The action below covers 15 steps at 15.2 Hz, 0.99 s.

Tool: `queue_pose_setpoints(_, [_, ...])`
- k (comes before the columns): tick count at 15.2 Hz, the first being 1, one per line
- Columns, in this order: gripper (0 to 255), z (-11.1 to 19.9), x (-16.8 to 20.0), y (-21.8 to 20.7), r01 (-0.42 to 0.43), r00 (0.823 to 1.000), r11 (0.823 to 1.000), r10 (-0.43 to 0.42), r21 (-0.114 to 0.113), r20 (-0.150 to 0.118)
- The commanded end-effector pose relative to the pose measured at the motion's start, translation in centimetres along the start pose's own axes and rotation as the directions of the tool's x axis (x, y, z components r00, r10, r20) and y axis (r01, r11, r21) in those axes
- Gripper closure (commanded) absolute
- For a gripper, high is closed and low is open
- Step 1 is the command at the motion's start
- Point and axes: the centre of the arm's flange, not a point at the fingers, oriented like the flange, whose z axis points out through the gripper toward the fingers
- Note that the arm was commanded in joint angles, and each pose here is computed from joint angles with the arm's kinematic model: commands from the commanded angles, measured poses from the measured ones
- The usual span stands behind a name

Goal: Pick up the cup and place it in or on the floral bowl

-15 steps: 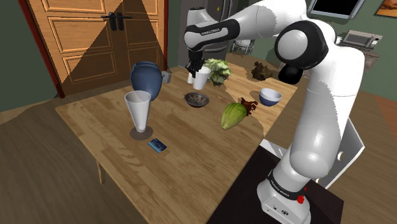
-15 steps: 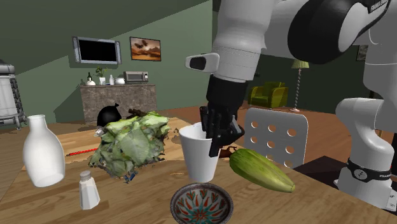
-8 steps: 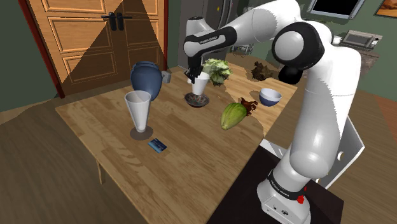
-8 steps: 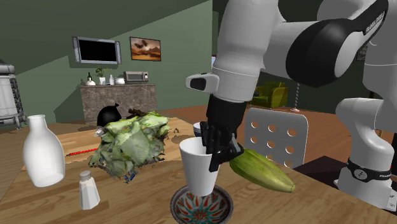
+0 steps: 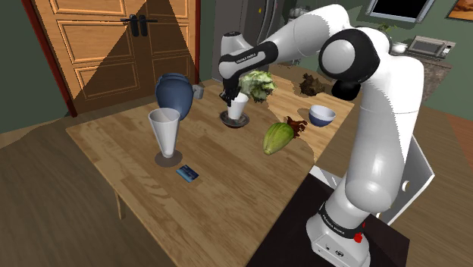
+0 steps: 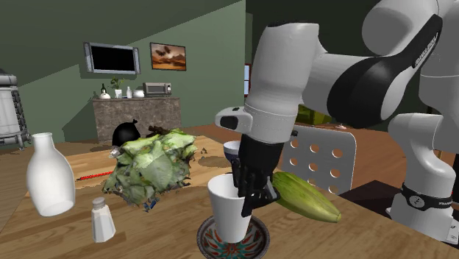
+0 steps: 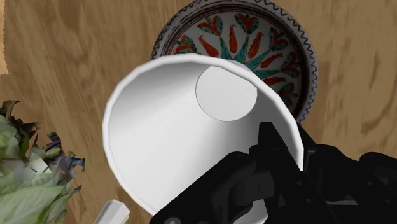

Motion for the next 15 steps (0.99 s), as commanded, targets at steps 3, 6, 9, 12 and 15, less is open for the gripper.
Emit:
queue_pose_setpoints(3, [255,0.3,0.0,-0.1,0.000,1.000,1.000,0.000,0.000,-0.001])
queue_pose_setpoints(6, [255,0.3,0.0,-0.1,0.000,1.000,1.000,0.000,0.000,-0.001])
queue_pose_setpoints(9, [0,0.3,0.0,-0.1,0.000,1.000,1.000,0.000,0.000,-0.001])
queue_pose_setpoints(12, [0,0.3,0.0,-0.1,0.000,1.000,1.000,0.000,0.000,-0.001])
queue_pose_setpoints(15, [0,-2.3,0.0,-0.1,0.000,1.000,1.000,0.000,0.000,-0.001])
